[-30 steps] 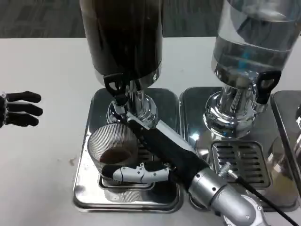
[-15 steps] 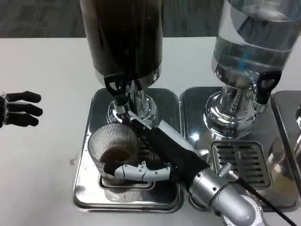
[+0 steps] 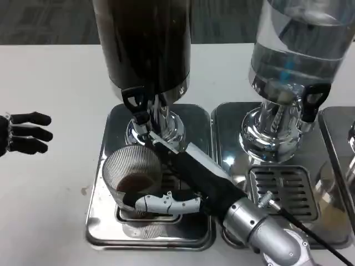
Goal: Grasp the cup under the faucet to collect the drink, then remove the cup.
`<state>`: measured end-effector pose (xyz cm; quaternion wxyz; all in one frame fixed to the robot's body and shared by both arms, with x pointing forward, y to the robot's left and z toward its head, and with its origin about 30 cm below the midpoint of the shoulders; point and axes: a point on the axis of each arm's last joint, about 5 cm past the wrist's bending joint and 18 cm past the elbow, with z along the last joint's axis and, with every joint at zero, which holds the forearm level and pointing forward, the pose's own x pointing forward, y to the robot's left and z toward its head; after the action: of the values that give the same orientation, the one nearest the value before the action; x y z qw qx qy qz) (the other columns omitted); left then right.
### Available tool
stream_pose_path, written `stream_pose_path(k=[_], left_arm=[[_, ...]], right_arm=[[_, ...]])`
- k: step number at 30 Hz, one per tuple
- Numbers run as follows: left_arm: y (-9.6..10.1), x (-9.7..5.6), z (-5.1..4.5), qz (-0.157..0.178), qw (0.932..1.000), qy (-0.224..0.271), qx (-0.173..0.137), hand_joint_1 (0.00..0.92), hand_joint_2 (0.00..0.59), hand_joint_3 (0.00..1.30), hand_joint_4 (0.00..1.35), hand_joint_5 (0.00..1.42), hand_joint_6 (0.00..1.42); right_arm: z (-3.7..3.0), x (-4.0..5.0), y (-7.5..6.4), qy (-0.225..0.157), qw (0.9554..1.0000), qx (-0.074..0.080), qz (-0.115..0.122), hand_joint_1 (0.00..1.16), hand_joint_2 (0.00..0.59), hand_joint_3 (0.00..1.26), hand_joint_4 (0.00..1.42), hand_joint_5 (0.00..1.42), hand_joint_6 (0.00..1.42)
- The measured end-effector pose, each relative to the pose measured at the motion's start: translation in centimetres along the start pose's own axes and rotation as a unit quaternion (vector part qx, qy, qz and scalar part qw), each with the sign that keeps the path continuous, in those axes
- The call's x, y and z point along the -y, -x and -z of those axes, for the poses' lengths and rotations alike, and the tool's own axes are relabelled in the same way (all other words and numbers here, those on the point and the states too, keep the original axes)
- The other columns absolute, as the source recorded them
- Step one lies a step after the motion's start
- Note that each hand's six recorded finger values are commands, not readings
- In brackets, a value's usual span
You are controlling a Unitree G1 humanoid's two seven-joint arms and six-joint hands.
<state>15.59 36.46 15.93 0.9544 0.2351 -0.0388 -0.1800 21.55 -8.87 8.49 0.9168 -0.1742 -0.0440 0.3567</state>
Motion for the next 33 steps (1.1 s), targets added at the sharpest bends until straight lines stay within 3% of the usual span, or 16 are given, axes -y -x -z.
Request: stream_pose_path(k=[5,19,26,33], left_arm=[[0.01,-0.12,-0.08,0.001,1.0,-0.003,-0.001,0.0,0.095,0.35,0.39,0.42,0.37],[0.04,-0.18,-0.12,0.001,1.0,-0.004,-0.002,0.0,0.1,0.35,0.4,0.43,0.38],[0.06,-0.24,-0.16,0.001,1.0,-0.005,-0.002,0.0,0.097,0.35,0.4,0.43,0.38],[0.12,-0.57,-0.4,0.003,0.9999,-0.012,-0.004,0.0,0.099,0.35,0.4,0.43,0.38]], right_arm=[[-0.08,-0.14,-0.14,0.012,0.9999,-0.003,0.001,0.77,0.146,0.0,0.0,0.0,0.03],[-0.24,-0.36,-0.42,0.033,0.9994,-0.01,0.005,0.79,0.155,0.0,0.0,0.0,0.11],[-0.33,-0.58,-0.51,0.048,0.9986,-0.011,0.017,0.8,0.159,0.0,0.0,0.13,0.24],[-0.59,-0.91,-0.39,0.071,0.9969,-0.013,0.032,0.82,0.153,0.06,0.14,0.27,0.37]])
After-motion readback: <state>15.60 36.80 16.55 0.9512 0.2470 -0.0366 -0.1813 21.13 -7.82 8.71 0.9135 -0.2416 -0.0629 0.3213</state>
